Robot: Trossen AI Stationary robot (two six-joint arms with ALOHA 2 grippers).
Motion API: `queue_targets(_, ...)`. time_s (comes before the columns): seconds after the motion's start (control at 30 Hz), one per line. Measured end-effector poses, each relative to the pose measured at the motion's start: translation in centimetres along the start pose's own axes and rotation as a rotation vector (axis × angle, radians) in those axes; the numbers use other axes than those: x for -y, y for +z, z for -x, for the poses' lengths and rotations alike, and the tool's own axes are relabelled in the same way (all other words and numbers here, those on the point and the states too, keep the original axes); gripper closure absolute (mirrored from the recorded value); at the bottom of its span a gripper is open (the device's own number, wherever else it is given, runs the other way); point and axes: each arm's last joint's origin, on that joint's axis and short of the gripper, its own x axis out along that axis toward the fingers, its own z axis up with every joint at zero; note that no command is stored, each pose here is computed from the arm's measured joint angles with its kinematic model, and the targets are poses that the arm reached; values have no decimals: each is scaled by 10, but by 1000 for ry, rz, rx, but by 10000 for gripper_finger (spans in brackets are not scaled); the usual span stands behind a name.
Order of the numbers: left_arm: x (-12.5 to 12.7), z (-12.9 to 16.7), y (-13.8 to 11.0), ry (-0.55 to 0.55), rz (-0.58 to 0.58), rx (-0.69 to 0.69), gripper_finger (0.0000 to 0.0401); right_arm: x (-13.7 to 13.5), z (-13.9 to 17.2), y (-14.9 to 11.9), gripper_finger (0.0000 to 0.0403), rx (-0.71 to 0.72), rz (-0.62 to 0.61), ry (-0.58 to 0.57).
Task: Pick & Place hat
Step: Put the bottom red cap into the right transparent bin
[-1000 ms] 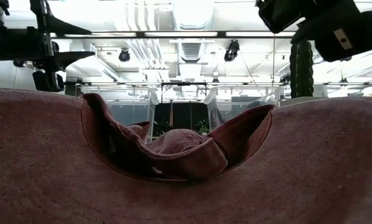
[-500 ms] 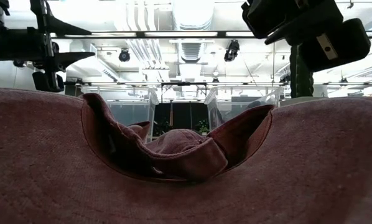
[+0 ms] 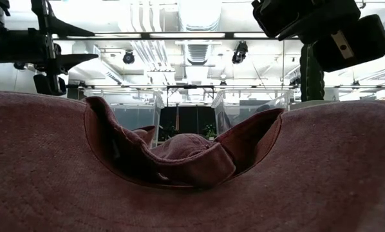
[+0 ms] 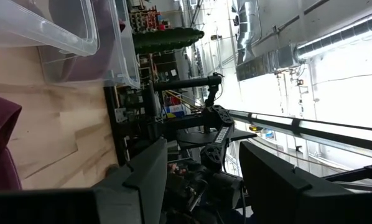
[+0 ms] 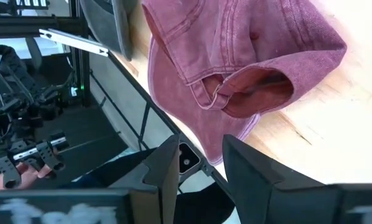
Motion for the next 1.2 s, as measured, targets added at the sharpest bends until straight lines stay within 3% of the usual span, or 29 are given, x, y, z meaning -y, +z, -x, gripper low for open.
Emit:
queue_targets(0.7,0,0,0,0,-1,-1,208,2,-1,-14,283,-30,-40,-15)
queue_targets(1.2,0,0,0,2,-3,-1,208,19,-32,-33,213,-65,-145,-97)
